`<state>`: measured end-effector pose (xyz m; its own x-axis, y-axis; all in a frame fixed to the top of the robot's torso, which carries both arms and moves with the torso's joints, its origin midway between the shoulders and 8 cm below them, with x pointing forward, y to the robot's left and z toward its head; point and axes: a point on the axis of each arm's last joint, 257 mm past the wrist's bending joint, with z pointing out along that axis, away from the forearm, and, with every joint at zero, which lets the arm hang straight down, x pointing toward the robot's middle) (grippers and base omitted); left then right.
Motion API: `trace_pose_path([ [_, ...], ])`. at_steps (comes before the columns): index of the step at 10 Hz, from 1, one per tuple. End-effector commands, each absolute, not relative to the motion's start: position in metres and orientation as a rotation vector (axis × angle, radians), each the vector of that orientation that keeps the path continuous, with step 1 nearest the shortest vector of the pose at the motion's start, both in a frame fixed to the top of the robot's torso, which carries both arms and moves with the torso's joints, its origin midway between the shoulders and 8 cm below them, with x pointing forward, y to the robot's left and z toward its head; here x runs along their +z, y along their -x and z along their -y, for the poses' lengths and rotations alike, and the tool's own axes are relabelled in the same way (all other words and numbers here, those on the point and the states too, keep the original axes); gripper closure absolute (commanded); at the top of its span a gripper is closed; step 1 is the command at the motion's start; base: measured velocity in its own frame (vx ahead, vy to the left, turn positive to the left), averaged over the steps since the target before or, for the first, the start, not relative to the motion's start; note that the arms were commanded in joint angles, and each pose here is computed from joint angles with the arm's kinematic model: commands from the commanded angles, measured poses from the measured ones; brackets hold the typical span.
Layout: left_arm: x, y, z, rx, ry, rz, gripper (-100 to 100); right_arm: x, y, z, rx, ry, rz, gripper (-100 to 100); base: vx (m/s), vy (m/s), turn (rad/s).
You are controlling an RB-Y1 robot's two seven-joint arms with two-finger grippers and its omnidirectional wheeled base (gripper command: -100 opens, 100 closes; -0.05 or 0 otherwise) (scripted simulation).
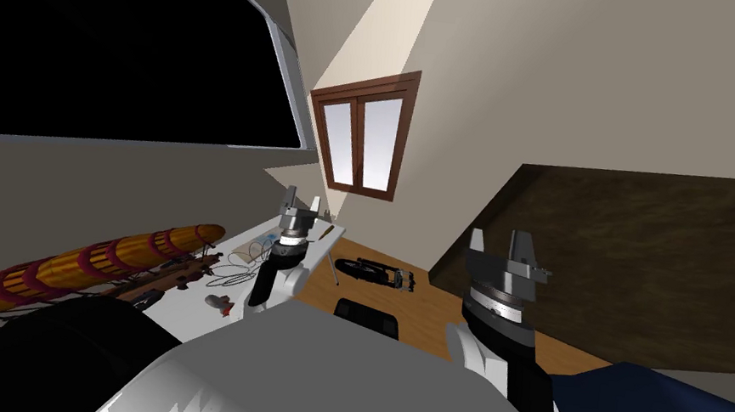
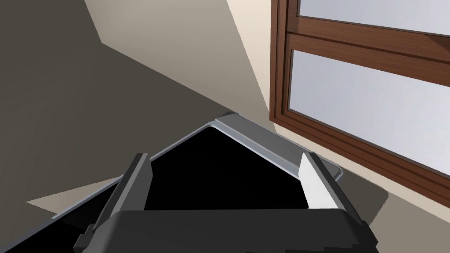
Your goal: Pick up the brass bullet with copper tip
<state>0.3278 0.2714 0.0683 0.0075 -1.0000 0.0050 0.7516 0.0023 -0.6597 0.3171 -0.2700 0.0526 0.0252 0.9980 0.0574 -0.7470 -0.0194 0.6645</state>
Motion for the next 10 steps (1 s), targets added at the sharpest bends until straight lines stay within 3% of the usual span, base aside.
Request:
trace_pose_path([
  [1,0.057,-0.338,-0.278,-1.506,0.627,-0.596,-100,0.053,-0.317,0.270,1.491,-0.619,-0.519,0,0.054,-0.033,0.062],
  [10,0.005,-0.379,-0.317,-1.533,0.917,-0.699,-100,0.053,-0.317,0.270,1.491,-0.619,-0.519,0,0.049,-0.032,0.051],
])
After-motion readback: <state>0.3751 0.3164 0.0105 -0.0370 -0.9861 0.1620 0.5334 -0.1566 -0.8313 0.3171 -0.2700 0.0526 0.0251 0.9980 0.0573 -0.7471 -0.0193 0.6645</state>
